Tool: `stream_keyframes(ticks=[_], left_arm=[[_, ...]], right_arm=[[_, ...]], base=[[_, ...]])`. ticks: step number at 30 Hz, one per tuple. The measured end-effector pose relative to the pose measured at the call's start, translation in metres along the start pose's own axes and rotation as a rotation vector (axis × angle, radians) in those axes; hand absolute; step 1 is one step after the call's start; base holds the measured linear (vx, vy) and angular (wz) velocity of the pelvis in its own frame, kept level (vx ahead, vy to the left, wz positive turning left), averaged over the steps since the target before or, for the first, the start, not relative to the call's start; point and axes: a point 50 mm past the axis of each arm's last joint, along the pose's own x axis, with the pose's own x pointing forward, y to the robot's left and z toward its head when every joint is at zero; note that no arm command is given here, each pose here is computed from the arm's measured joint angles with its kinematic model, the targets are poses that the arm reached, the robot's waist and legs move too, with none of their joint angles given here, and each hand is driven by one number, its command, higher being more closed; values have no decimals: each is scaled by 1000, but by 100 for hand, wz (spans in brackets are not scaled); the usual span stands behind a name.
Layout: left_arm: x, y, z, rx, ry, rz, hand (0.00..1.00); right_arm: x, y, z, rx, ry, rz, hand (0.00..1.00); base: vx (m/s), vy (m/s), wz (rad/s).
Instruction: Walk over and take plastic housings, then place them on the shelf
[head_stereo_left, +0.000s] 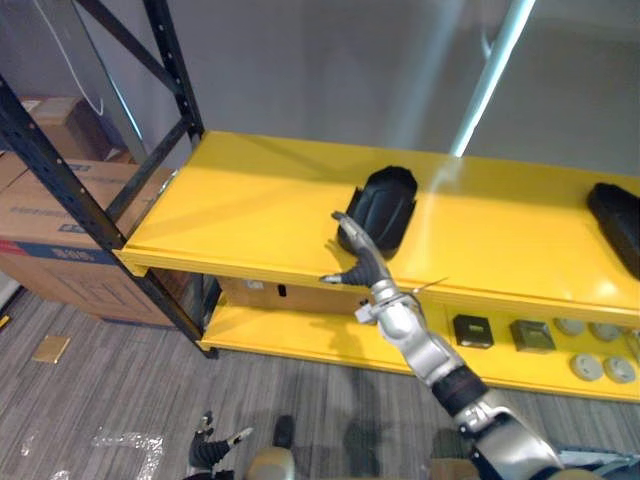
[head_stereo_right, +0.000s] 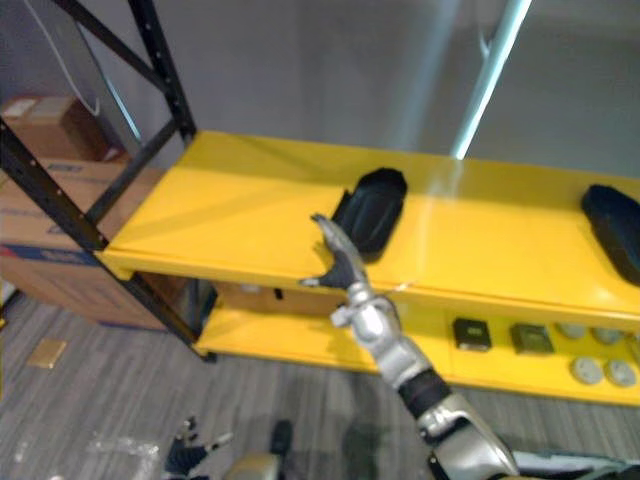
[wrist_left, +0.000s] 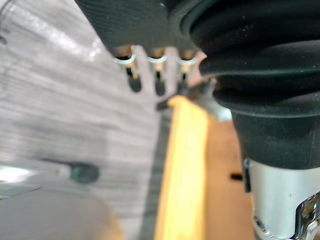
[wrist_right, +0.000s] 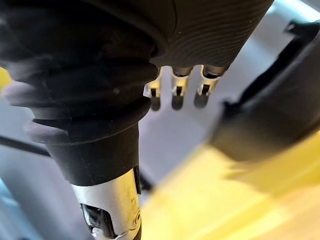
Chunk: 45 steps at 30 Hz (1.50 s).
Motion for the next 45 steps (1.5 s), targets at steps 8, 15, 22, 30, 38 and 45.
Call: stream_keyframes(ticks=[8,15,22,30,38,45], left_arm=[[8,1,8,-43,-6,-47,0],[9,-7,8,-21,-3,-124,0],[8,-7,7,-44,7,-130,0],[10,-3,10,-17,1,-141,0],[11,-3,12,-9,-2,-157,0],[11,-3,12,-36,4,-157,0]], right_arm=[[18,-18,14,-125,-52,-147,0],[25,-19,9,-164,-10,-95,100],[39,-32,8,-213,-10,-38,100],[51,-58,7,-351,-95,3,100],[57,-84,-4,-541,-158,77,100],[66,-116,-8,-631,-168,47,100]], base=[[56,-5,2],[-31,-6,-1],[-10,-1,3],[19,-9,1],[-59,-29,-2],[-34,-33,5]])
